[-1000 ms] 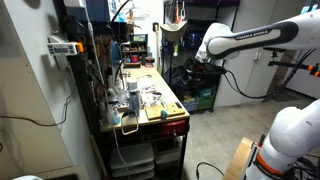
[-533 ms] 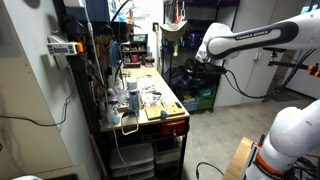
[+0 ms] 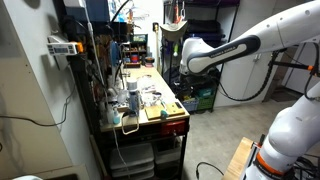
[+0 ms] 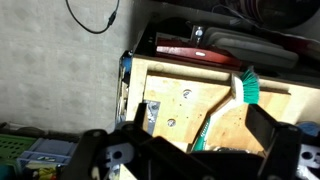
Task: Hang the cleaning brush on the wire
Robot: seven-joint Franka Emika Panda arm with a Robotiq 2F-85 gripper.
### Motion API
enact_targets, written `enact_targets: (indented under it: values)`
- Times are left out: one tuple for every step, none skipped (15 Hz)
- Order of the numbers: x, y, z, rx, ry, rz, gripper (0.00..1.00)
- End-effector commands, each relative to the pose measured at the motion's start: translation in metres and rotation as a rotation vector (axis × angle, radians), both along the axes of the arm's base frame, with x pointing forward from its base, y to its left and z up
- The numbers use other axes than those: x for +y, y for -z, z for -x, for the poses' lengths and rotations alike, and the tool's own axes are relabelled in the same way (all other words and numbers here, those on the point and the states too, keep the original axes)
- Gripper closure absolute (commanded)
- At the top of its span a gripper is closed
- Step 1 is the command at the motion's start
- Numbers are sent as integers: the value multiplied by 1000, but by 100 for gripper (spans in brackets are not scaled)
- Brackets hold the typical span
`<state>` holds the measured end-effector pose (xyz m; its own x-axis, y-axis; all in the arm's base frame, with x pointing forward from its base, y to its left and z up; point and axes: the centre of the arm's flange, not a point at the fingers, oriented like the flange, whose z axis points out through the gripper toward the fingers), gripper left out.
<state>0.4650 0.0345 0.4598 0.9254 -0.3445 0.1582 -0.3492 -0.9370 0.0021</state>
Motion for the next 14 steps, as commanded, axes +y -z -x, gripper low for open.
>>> enact_targets:
  values:
    - [11,28,-46,21,21,56,0]
    - [10,33,-55,16,38,51,0]
    - [9,37,-63,17,47,41,0]
    - [8,42,-70,16,58,35,0]
    - [7,48,-79,13,59,25,0]
    - [6,54,-87,15,76,24,0]
    - [5,59,-94,10,88,22,0]
    - [5,64,-101,10,100,8,0]
    - [7,70,-106,15,107,-2,0]
    - [8,77,-111,15,116,1,0]
    - [10,83,-116,18,123,-3,0]
    - [11,89,-120,26,130,-2,0]
    - [14,95,-123,42,137,-8,0]
    - [15,101,-127,39,142,-3,0]
